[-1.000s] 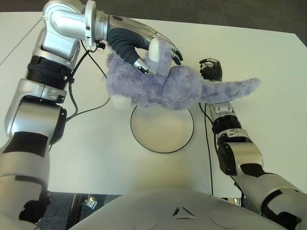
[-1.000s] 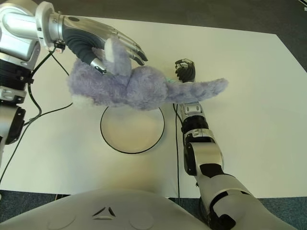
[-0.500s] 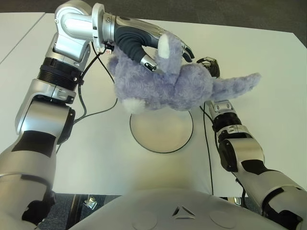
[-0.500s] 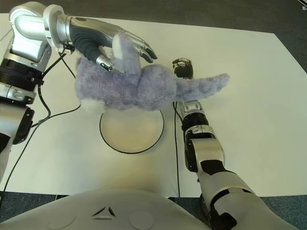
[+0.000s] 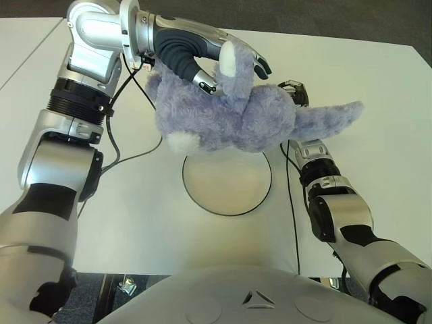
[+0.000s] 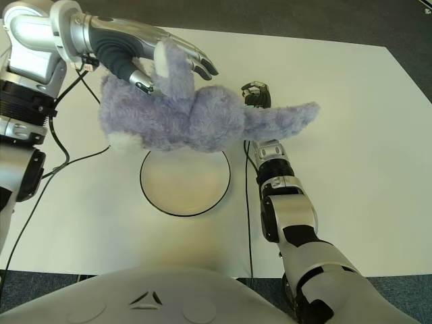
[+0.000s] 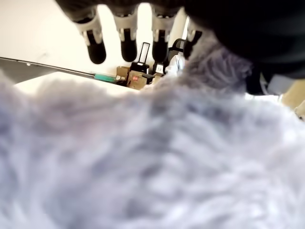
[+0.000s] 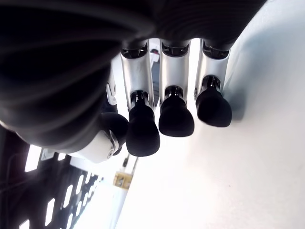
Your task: Put the doll into the plate.
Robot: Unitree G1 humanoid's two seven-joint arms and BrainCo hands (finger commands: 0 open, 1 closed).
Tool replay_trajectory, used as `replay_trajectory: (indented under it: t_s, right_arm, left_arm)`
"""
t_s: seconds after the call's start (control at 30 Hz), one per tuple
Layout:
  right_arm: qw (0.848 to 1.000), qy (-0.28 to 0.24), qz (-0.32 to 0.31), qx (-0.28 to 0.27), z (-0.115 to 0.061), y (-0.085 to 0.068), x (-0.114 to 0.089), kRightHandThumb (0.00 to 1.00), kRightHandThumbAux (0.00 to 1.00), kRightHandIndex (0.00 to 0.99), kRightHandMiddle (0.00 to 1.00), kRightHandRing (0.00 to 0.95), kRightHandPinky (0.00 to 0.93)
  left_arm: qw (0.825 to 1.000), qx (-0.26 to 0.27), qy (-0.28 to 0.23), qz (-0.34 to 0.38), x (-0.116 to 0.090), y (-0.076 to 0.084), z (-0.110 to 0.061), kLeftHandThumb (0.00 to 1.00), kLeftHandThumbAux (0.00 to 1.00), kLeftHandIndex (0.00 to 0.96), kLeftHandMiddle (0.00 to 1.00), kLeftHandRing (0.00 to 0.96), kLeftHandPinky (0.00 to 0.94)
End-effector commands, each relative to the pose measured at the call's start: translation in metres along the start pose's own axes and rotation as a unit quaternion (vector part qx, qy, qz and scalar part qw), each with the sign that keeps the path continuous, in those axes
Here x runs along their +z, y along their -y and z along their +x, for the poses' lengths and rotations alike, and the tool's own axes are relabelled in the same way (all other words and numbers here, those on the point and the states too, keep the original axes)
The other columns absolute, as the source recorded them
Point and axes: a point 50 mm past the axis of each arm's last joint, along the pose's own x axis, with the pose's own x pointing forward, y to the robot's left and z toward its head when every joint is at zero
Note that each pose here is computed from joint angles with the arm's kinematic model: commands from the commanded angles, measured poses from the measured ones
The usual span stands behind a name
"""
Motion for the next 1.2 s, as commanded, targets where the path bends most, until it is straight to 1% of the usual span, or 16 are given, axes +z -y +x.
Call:
replay_trajectory:
  t_s: [0.03, 0.17, 0.27, 0.3, 0.37, 0.43, 0.53, 0.57, 0.73, 0.83, 0.97, 1.1, 1.2]
  right_arm:
    - [0.999, -0.042, -0.003, 0.017, -0.006, -0.007, -0.020, 0.707, 0.721, 0.441, 0.790, 0.796, 0.780]
    - [0.999, -0.042, -0.004, 0.017, -0.006, -0.008, -0.019, 0.707, 0.720, 0.441, 0.798, 0.805, 0.804]
    - [0.999, -0.039, -0.009, 0.014, -0.006, -0.008, -0.019, 0.707, 0.720, 0.441, 0.803, 0.807, 0.804]
    - [0.999, -0.038, -0.011, 0.013, -0.006, -0.008, -0.019, 0.708, 0.720, 0.441, 0.805, 0.808, 0.804]
    - [0.999, -0.039, -0.015, 0.013, -0.006, -0.008, -0.018, 0.708, 0.719, 0.441, 0.811, 0.812, 0.810]
    - [0.999, -0.038, -0.021, 0.013, -0.006, -0.009, -0.017, 0.709, 0.719, 0.441, 0.816, 0.815, 0.813]
    - [0.999, -0.037, -0.023, 0.013, -0.006, -0.009, -0.018, 0.709, 0.719, 0.442, 0.821, 0.818, 0.819]
    - [0.999, -0.038, -0.024, 0.013, -0.006, -0.009, -0.018, 0.709, 0.719, 0.442, 0.820, 0.815, 0.807]
    - [0.999, -0.043, -0.022, 0.017, -0.006, -0.009, -0.020, 0.708, 0.720, 0.441, 0.807, 0.805, 0.784]
    - [0.999, -0.043, -0.023, 0.018, -0.007, -0.010, -0.021, 0.707, 0.720, 0.441, 0.809, 0.810, 0.803]
    - [0.999, -0.039, -0.027, 0.017, -0.007, -0.011, -0.020, 0.708, 0.719, 0.441, 0.814, 0.815, 0.822]
    - [0.998, -0.038, -0.034, 0.024, -0.007, -0.013, -0.019, 0.710, 0.718, 0.442, 0.818, 0.816, 0.828]
    - [0.998, -0.040, -0.040, 0.024, -0.005, -0.012, -0.019, 0.712, 0.717, 0.442, 0.820, 0.817, 0.832]
  left_arm:
    - [0.999, -0.028, -0.021, 0.010, 0.001, -0.003, -0.003, 0.573, 0.196, 0.000, 0.000, 0.000, 0.000]
    - [0.999, -0.032, -0.022, 0.011, 0.001, -0.003, -0.002, 0.578, 0.195, 0.000, 0.000, 0.000, 0.000]
    - [1.000, -0.008, -0.002, 0.008, 0.003, -0.006, -0.003, 0.587, 0.200, 0.000, 0.000, 0.000, 0.000]
    - [1.000, -0.004, -0.003, 0.010, 0.004, -0.010, -0.003, 0.591, 0.203, 0.000, 0.000, 0.000, 0.000]
    - [0.999, -0.012, -0.019, 0.035, 0.005, -0.013, -0.003, 0.603, 0.206, 0.000, 0.000, 0.000, 0.000]
    - [0.998, -0.028, -0.021, 0.043, 0.005, -0.014, -0.004, 0.604, 0.207, 0.000, 0.000, 0.000, 0.000]
    - [0.999, -0.035, -0.018, 0.036, 0.005, -0.013, -0.005, 0.598, 0.205, 0.000, 0.000, 0.000, 0.000]
    - [0.999, -0.037, -0.017, 0.030, 0.005, -0.013, -0.005, 0.597, 0.204, 0.000, 0.000, 0.000, 0.000]
    - [0.997, -0.060, -0.031, 0.038, 0.004, -0.015, -0.005, 0.601, 0.193, 0.000, 0.000, 0.000, 0.000]
    - [0.997, -0.060, -0.026, 0.030, 0.004, -0.015, -0.006, 0.589, 0.189, 0.000, 0.000, 0.000, 0.000]
    - [0.999, -0.046, -0.018, 0.010, 0.004, -0.015, -0.008, 0.589, 0.195, 0.000, 0.000, 0.000, 0.000]
    - [0.997, -0.067, -0.035, 0.022, 0.003, -0.015, -0.009, 0.586, 0.188, 0.000, 0.000, 0.000, 0.000]
    - [0.997, -0.065, -0.032, 0.020, 0.003, -0.015, -0.009, 0.577, 0.182, 0.000, 0.000, 0.000, 0.000]
